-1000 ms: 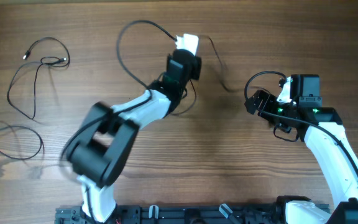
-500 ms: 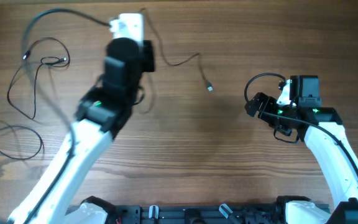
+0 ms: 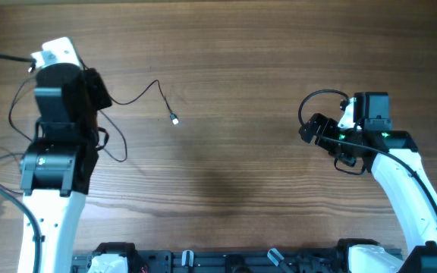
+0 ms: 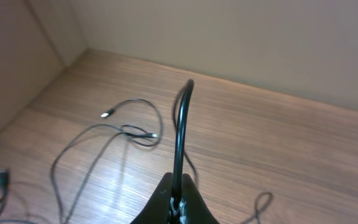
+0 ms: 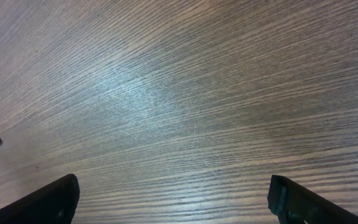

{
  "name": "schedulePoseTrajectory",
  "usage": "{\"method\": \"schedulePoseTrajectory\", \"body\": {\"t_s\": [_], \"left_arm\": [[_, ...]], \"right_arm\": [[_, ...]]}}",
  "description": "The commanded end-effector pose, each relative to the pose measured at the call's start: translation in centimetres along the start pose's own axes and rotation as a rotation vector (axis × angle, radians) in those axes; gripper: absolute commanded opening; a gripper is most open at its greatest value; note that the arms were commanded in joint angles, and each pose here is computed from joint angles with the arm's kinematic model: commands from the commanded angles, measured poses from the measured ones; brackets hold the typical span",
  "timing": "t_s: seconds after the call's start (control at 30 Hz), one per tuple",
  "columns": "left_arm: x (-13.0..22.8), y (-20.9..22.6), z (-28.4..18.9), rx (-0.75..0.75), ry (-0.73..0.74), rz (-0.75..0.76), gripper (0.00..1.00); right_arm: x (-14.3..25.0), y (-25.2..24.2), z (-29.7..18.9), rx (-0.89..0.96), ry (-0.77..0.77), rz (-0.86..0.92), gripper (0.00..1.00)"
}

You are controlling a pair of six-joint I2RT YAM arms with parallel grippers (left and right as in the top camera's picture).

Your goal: Untangle cables

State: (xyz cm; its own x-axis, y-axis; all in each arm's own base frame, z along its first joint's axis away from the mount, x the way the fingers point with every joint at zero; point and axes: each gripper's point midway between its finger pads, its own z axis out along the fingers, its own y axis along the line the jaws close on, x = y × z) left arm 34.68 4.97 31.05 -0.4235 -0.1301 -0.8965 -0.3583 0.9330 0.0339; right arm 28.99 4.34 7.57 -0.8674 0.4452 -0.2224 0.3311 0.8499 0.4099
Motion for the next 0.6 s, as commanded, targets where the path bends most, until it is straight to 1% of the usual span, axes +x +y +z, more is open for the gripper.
{"method": "schedulePoseTrajectory", "body": {"t_s": [0.0,0.2,0.33,0.4,0.57], "left_arm": [[-2.0,3.2,-2.2,-0.093,-0.092,-0.049,0.04],[-4.6,8.9,-7.7,-0.269,-0.256,-0.148,0.04],[-6.2,10.8,-10.7,-0.306,-0.363,-0.211,0.04],[-6.3,10.9,-10.8,-0.304,-0.369,-0.214,0.04],[-5.3,8.1,-7.9,-0.176,-0.281,-0.161,0.04]], "right_arm": [[-0.3,0.2,-0.3,0.001,-0.016,0.001,1.0],[-0.2,0.2,-0.3,0.002,-0.012,0.002,1.0],[-0.2,0.2,-0.3,0.002,-0.011,0.002,1.0],[-0.1,0.1,-0.3,0.004,-0.008,0.003,1.0],[0.0,0.1,-0.3,0.005,-0.007,0.004,1.0]]}}
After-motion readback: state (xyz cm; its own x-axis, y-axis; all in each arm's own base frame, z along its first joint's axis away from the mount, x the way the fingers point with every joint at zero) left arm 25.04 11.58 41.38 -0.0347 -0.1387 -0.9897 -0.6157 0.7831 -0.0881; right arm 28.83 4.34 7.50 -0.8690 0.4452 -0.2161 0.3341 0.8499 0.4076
